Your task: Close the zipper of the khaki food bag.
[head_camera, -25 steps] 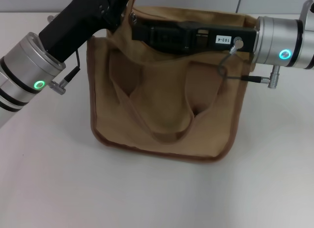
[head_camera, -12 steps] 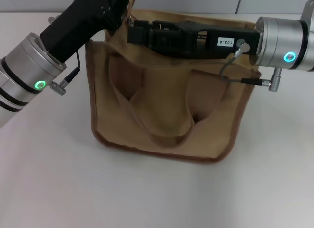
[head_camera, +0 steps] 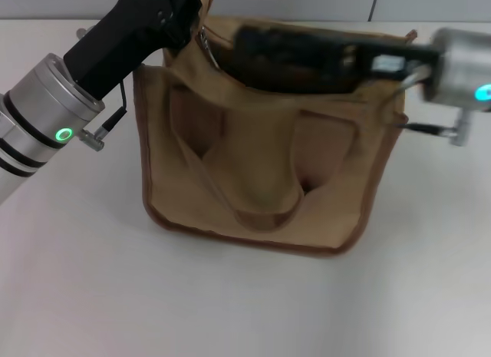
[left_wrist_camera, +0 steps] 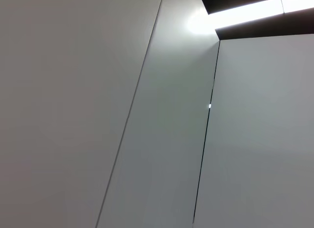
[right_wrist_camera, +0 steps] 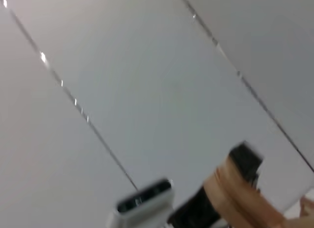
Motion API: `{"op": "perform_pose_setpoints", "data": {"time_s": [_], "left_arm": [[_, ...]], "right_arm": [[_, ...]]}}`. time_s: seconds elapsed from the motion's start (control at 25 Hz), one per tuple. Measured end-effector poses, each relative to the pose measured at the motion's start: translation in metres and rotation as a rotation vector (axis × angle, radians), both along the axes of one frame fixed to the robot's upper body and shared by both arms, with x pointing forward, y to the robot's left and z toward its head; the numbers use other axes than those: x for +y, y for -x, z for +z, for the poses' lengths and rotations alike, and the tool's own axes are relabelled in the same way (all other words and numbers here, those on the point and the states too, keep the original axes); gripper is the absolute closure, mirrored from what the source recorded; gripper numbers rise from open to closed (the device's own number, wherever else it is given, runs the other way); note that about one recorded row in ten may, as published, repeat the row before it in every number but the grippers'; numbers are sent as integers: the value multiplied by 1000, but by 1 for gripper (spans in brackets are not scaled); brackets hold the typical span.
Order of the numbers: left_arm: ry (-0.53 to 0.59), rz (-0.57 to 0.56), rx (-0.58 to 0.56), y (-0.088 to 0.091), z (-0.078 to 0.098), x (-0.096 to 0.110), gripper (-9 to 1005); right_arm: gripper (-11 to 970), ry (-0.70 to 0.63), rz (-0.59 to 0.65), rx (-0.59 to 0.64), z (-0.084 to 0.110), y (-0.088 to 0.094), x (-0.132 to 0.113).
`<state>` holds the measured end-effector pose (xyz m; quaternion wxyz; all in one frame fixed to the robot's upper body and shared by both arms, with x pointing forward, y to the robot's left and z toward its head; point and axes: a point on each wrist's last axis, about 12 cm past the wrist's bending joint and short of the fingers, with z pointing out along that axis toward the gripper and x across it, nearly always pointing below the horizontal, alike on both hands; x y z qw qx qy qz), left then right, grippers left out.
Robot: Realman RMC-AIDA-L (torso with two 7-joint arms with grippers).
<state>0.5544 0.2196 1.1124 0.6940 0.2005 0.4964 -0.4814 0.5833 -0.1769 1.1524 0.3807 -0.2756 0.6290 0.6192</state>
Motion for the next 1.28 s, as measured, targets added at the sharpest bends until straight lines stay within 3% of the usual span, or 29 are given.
{"op": "perform_pose_setpoints", "data": {"time_s": [0.04, 0.32, 0.56, 0.76, 0.92, 1.28], "left_arm": [[1, -1, 0, 0, 0, 0, 974], [17, -24, -15, 0, 4, -3, 975], [10, -71, -24, -2, 7, -12, 975], [10, -96, -27, -1, 8, -17, 974], [15, -106, -22, 0, 8, -19, 974], [34, -126, -43, 3, 10, -19, 975]], "right_arm": [[201, -28, -10, 55, 8, -1, -19], [201, 13, 33, 145, 21, -1, -49], [202, 126, 73, 89, 9, 3, -36], [202, 153, 146, 5, 17, 3, -17], [201, 138, 214, 78, 33, -1, -20], [203, 160, 200, 249, 57, -16, -40]]}}
